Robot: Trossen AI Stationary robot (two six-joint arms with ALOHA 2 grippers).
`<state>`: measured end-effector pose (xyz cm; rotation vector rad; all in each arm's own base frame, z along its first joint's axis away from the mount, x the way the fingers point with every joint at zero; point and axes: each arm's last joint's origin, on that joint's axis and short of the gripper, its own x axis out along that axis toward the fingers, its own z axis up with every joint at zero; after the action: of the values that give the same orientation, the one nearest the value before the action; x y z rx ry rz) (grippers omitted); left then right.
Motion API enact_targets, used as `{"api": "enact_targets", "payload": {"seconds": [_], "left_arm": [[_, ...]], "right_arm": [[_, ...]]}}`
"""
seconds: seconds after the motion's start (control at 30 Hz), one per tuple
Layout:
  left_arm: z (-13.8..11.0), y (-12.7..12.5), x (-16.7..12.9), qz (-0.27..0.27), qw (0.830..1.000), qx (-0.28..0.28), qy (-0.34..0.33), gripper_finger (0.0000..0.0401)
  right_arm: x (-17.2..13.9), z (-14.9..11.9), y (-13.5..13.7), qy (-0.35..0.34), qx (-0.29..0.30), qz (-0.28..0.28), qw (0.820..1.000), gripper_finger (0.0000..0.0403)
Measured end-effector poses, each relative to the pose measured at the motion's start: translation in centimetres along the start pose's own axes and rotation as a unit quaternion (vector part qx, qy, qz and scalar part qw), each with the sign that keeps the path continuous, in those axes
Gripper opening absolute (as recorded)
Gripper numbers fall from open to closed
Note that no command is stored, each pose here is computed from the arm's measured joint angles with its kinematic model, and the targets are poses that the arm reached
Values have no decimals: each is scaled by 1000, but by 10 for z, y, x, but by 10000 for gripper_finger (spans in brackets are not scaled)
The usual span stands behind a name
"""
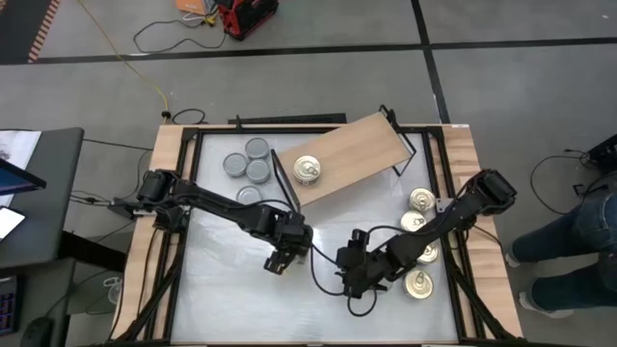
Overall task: Stack canned seafood by type on shelf
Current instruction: Stack the blue tuna can on top of the blue tuna can
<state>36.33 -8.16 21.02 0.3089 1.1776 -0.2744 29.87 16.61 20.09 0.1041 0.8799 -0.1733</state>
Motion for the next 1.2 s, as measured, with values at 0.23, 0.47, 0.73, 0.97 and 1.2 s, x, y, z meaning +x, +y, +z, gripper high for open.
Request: {"api": "enact_targets", "payload": {"seconds": [0.23, 0.47, 0.73, 0.97, 1.2], "left_arm": [[2, -6, -12, -7, 999, 24, -20, 182], [6, -3, -77, 23, 990, -10, -140, 182], [-11, 27, -159, 101, 946, -120, -283, 191], [-34, 79, -183, 152, 908, -228, -318, 190], [-59, 132, -182, 132, 882, -315, -325, 190]], "right_arm": [[0, -3, -1, 12, -1, -6, 1000, 285], [-15, -5, -1, 18, 7, -3, 1000, 285], [-19, -6, 2, 4, 5, -4, 1000, 285], [-19, -4, 2, -9, 0, -12, 1000, 285], [-19, -1, 4, -21, -9, -3, 1000, 285]]}}
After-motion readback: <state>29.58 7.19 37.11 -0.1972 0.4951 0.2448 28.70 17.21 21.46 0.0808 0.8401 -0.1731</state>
